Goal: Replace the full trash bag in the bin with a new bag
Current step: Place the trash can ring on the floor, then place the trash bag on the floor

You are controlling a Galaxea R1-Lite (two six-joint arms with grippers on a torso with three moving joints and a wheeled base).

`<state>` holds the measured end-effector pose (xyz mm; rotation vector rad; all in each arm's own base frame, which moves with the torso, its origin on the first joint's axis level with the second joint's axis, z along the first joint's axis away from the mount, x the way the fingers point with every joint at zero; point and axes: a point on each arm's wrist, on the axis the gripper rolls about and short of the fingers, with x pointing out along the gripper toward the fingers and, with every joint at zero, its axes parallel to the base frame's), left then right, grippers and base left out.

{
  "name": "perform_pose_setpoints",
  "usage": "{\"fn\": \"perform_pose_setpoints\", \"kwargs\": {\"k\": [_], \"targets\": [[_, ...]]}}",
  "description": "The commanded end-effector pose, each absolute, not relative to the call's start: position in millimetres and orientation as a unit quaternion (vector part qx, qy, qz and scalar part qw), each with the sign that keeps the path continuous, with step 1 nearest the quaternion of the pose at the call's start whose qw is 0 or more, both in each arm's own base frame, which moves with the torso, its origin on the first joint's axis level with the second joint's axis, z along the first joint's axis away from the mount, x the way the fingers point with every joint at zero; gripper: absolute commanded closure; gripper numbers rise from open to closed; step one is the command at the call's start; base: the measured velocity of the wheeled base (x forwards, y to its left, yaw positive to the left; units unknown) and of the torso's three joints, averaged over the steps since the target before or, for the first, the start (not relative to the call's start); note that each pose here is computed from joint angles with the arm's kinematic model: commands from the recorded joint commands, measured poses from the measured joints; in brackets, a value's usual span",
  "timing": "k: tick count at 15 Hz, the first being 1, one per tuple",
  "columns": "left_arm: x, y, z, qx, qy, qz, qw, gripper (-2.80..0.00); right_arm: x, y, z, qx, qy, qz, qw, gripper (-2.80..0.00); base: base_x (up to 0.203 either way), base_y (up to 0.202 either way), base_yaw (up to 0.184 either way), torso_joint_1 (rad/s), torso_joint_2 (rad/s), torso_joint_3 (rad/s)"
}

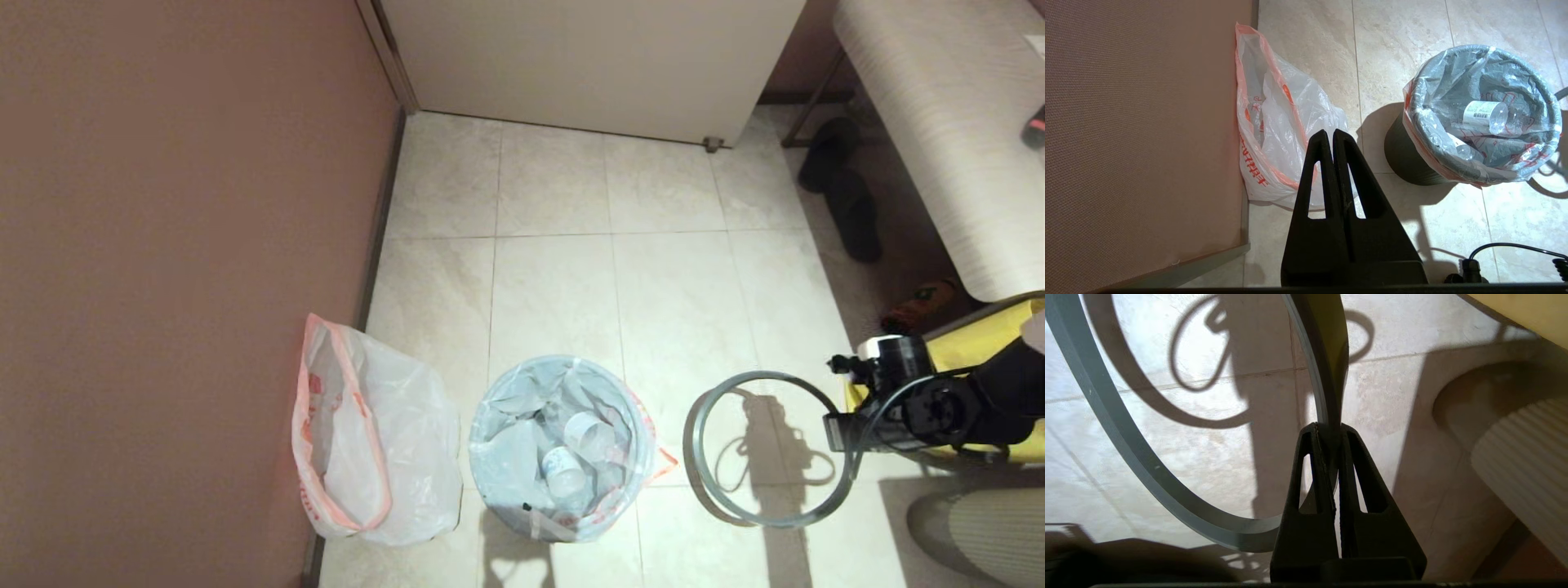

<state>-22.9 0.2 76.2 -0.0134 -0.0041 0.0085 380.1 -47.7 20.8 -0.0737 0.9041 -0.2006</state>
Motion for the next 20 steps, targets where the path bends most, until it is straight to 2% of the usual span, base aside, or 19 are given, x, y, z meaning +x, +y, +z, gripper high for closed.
{"fn": "perform_pose_setpoints", "kwargs": {"k": [1, 4, 5, 10, 14, 15, 16, 20], "targets": [[-22.9, 0.2, 76.2, -0.007, -0.002, 0.005, 1.0, 0.0, 384.6, -50.1, -28.4, -0.051, 0.478, -0.086, 0.873, 0.0, 0.0, 0.0, 0.0, 0.0, 0.0, 0.0], [-22.9, 0.2, 76.2, -0.007, -0.002, 0.005, 1.0, 0.0, 388.3, -50.9, -45.5, -0.076, 0.475, -0.074, 0.874, 0.0, 0.0, 0.0, 0.0, 0.0, 0.0, 0.0], [-22.9, 0.2, 76.2, -0.007, -0.002, 0.005, 1.0, 0.0, 386.1, -50.7, -44.1, -0.075, 0.476, -0.075, 0.873, -2.8, 0.0, 0.0, 0.0, 0.0, 0.0, 0.0], [-22.9, 0.2, 76.2, -0.007, -0.002, 0.005, 1.0, 0.0, 353.5, -46.6, -12.6, -0.075, 0.477, -0.077, 0.872, -2.8, 0.0, 0.0, 0.0, 0.0, 0.0, 0.0], [-22.9, 0.2, 76.2, -0.007, -0.002, 0.005, 1.0, 0.0, 312.2, -32.3, 44.0, -0.081, 0.438, -0.069, 0.893, -2.8, 0.0, 0.0, 0.0, 0.0, 0.0, 0.0], [-22.9, 0.2, 76.2, -0.007, -0.002, 0.005, 1.0, 0.0, 298.9, -25.5, 55.5, -0.085, 0.43, -0.062, 0.897, -0.31, 0.0, 0.0, 0.0, 0.0, 0.0, 0.0], [-22.9, 0.2, 76.2, -0.007, -0.002, 0.005, 1.0, 0.0, 285.5, -18.2, 64.3, -0.09, 0.426, -0.052, 0.899, 0.0, 0.0, 0.0, 0.0, 0.0, 0.0, 0.0], [-22.9, 0.2, 76.2, -0.007, -0.002, 0.005, 1.0, 0.0, 242.0, 7.3, 95.3, -0.082, 0.41, -0.025, 0.908, 0.0, 0.0, 0.0, 0.0, 0.0, 0.0, 0.0]]}}
